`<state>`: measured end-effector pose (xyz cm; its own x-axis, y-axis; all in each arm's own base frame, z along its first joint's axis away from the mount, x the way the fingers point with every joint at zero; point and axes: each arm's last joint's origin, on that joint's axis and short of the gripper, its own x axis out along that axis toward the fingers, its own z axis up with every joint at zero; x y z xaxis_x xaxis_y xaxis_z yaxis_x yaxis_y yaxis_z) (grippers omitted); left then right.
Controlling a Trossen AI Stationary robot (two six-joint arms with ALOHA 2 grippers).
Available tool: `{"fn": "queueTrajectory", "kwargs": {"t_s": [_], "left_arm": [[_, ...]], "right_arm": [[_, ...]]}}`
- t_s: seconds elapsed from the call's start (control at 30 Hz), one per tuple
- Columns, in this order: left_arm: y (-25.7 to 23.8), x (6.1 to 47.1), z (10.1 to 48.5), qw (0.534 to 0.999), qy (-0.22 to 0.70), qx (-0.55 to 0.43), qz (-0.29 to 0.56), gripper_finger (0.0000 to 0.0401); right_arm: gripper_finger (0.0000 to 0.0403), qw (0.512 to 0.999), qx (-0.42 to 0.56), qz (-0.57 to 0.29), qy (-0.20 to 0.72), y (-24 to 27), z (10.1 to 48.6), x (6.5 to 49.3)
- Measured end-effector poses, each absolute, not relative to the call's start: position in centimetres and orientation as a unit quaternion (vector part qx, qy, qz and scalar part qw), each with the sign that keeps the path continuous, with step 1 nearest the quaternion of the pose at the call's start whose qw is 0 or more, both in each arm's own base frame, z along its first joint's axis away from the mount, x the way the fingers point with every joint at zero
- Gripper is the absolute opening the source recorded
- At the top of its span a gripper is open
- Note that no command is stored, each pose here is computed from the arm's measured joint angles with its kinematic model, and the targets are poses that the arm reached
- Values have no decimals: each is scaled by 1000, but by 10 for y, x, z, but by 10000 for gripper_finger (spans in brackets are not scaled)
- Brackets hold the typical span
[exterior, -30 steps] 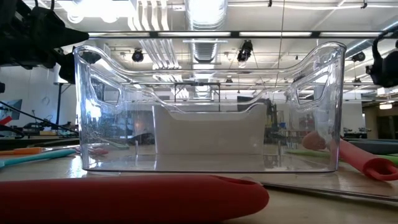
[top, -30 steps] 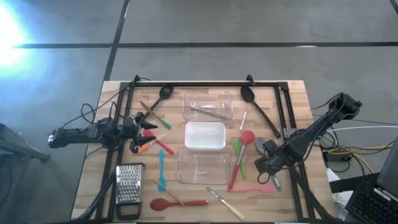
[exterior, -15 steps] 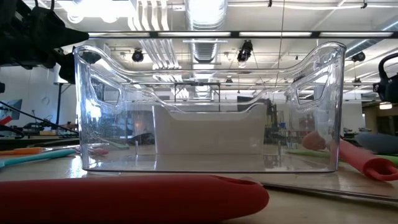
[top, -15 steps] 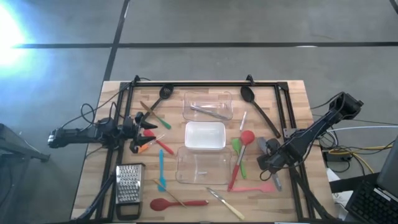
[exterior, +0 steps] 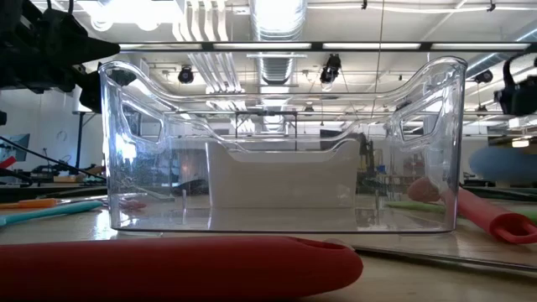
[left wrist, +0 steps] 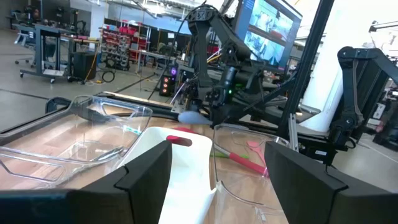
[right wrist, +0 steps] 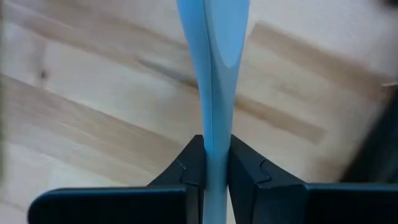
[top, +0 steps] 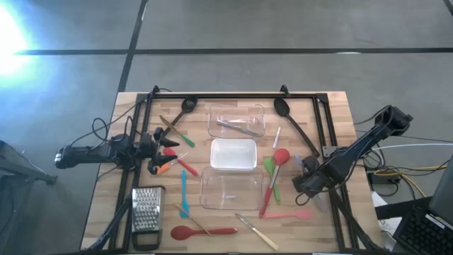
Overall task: Pick & Place Kitchen Items
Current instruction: Put the blue serving spoon into the bottom transparent bin
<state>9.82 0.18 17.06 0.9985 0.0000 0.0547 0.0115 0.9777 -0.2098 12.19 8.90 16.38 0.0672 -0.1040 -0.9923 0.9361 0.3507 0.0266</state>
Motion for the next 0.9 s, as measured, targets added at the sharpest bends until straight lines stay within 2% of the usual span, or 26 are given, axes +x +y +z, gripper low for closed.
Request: {"fn": "queueTrajectory", "kwargs": {"t_s": [0.1, 0.17, 0.4, 0.67, 0.9], "left_arm": [[2, 98, 171, 994, -27, -106, -3, 262], [2, 98, 171, 994, -27, -106, -3, 262], [2, 98, 171, 994, -27, -106, -3, 262], [2, 98, 171, 994, -27, -106, -3, 262], [2, 98, 171, 994, -27, -106, -3, 262]], "right_arm": [[30, 635, 374, -423, 527, 89, 185, 124], [30, 663, 373, -412, 502, 88, 199, 126], [30, 810, 314, -341, 359, 89, 258, 144], [30, 924, 151, -249, 247, 91, 321, 181], [30, 968, -50, -122, 215, 97, 342, 236]]}}
